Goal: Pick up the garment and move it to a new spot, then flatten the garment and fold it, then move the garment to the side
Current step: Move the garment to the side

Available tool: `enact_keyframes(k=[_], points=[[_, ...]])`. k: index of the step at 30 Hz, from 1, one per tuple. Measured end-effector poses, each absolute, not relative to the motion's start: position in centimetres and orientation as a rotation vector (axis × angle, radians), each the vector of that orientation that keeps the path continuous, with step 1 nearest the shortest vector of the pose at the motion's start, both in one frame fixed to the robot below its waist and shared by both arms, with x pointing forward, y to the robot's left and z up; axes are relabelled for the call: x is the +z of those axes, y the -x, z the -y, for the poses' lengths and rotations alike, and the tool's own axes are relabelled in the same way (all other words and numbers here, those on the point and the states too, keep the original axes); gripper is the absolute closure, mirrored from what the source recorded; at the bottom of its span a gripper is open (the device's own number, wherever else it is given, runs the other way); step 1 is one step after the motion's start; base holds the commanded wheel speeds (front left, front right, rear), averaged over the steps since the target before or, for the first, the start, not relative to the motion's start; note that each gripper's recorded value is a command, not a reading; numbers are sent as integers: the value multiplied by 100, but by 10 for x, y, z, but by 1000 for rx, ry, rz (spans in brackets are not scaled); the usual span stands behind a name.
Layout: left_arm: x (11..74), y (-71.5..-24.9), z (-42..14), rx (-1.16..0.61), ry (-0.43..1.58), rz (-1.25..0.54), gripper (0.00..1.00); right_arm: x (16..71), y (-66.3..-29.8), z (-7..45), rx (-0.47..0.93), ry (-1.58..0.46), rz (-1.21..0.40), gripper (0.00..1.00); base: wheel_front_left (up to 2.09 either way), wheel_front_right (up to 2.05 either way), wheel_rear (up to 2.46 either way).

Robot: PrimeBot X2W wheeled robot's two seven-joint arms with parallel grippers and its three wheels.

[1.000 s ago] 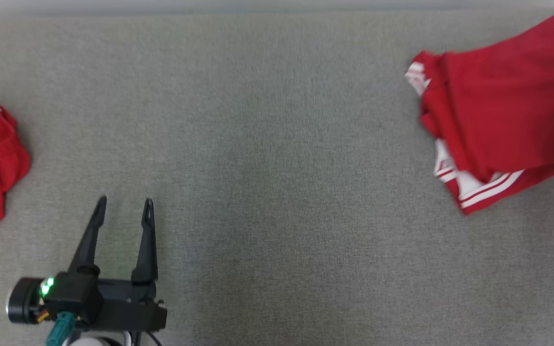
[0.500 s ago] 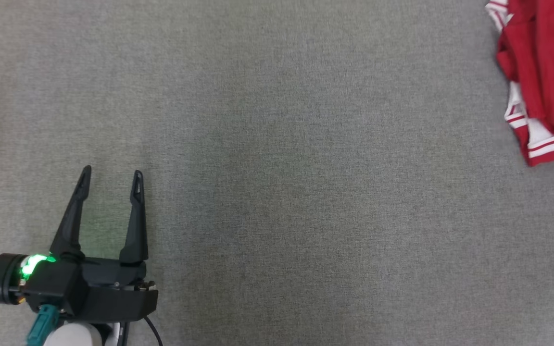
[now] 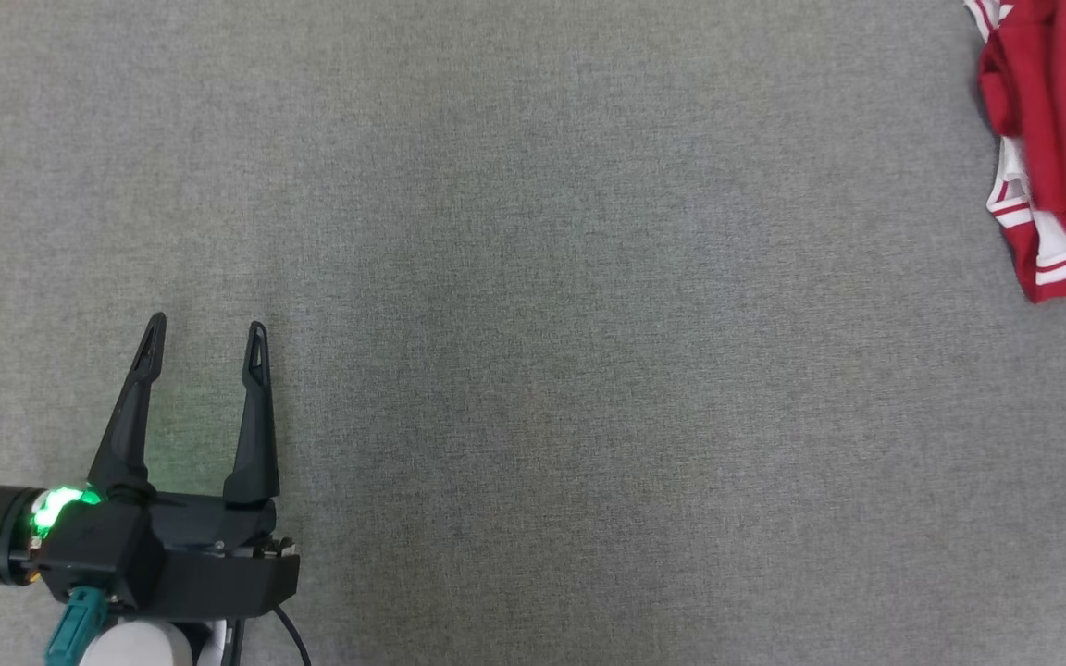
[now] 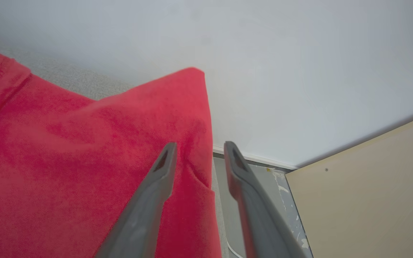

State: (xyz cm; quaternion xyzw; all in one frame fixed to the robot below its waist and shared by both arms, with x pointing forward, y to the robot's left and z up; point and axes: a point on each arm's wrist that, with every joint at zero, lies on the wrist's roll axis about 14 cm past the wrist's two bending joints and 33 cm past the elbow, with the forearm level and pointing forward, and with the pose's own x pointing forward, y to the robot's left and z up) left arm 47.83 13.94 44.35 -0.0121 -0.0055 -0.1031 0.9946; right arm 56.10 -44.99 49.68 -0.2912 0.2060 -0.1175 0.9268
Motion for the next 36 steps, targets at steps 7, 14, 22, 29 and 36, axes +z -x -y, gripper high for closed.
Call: enact_keyframes(k=[7, 14, 22, 29, 36], points=[[448, -474, -143, -192, 27, 12, 0, 535, -568, 441, -238, 590, -286, 0, 0, 0, 0], [448, -452, -153, -155, 42, -23, 0, 573, -573, 398, -181, 479, -93, 0, 0, 0, 0], [453, -419, -167, -104, 50, -47, 0, 605, -540, 335, -76, 363, 129, 0, 0, 0, 0], [473, -393, -175, -77, 53, -9, 0, 569, -479, 266, 20, 216, 159, 0, 0, 0, 0], [488, -380, -178, -67, 56, 31, 0, 540, -437, 231, 46, 108, 130, 0, 0, 0, 0]])
